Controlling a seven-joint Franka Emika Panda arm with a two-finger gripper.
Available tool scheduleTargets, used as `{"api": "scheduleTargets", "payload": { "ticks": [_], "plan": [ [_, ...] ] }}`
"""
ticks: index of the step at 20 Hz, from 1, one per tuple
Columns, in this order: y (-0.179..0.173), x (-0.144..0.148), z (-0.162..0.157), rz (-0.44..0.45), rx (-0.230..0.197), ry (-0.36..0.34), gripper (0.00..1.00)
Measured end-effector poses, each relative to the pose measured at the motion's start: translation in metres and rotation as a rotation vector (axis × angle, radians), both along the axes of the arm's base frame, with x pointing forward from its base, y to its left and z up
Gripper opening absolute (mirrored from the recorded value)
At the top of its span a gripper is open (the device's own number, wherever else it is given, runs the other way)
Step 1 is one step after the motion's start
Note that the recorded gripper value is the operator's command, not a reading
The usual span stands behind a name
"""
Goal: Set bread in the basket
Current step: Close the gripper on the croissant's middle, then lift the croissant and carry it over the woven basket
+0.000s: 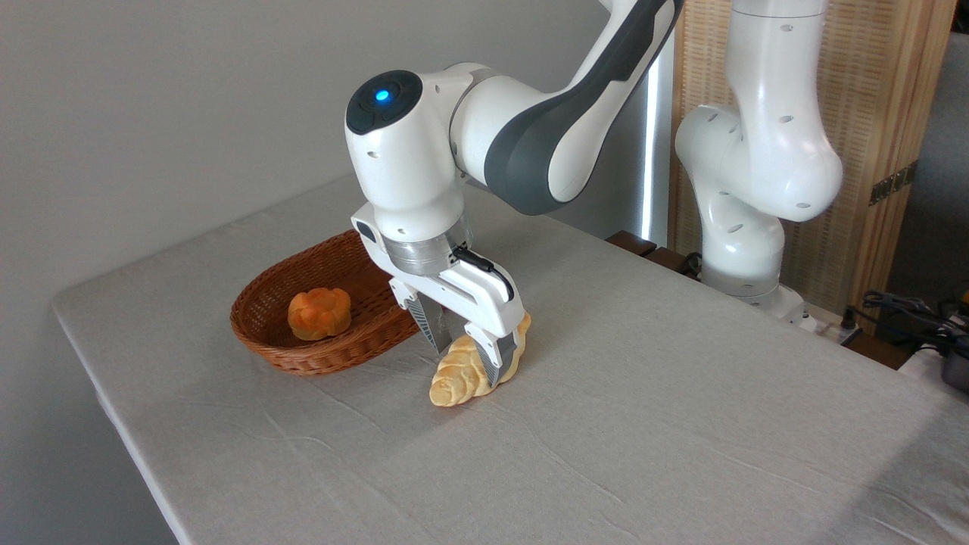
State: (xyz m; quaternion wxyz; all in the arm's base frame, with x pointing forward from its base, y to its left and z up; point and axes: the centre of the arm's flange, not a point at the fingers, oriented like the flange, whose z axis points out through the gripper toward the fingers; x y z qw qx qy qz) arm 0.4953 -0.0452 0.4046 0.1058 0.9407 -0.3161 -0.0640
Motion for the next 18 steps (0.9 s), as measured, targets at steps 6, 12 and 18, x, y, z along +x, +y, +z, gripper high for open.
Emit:
{"api": "scheduleTargets", "payload": {
  "ticks": [6,12,18],
  "plan": [
    [-0.0001,0.0,0.0,-0.005,0.005,-0.001,0.54],
    [-0.0001,0.0005,0.0017,-0.005,0.005,-0.004,0.55],
    [0.0,0.0004,0.0059,-0.005,0.003,-0.013,0.56]
  ]
}}
